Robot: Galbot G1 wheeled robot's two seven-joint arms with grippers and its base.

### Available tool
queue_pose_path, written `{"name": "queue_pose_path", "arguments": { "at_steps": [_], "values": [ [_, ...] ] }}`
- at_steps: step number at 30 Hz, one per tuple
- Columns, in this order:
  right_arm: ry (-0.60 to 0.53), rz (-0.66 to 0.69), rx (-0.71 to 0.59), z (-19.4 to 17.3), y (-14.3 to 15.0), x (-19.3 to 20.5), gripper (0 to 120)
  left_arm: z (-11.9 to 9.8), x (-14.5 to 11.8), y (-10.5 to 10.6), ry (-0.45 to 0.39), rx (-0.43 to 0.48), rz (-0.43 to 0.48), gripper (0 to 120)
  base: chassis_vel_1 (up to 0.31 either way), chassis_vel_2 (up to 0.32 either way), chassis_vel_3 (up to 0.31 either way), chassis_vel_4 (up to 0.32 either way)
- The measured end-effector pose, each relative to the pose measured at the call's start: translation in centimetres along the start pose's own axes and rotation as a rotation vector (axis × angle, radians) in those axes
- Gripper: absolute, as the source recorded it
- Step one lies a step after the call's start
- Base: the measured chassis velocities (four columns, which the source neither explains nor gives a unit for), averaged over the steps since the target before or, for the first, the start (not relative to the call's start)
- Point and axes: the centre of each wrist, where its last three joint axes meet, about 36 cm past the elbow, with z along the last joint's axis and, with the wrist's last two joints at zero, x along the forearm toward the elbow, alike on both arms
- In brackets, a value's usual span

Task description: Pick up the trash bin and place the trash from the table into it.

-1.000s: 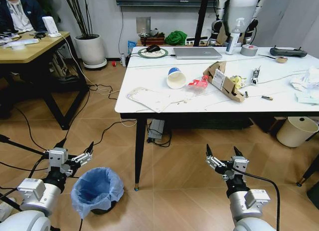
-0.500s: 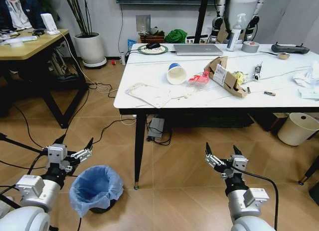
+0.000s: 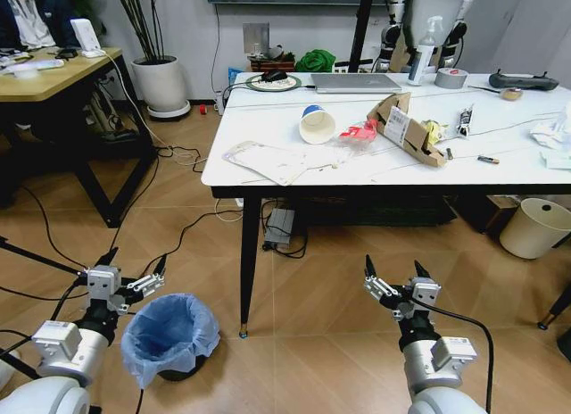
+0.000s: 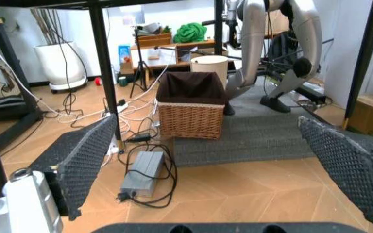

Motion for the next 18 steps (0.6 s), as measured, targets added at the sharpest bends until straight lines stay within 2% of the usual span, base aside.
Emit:
{"name": "queue_pose_path", "arguments": {
  "at_steps": [18],
  "values": [
    [0.007,0.013,-0.002,0.65,0.69,0.09,100,0.18,0.24,-0.05,0.009,0.008,-0.006,100,0.0,0.0,0.0,0.0]
  ]
}}
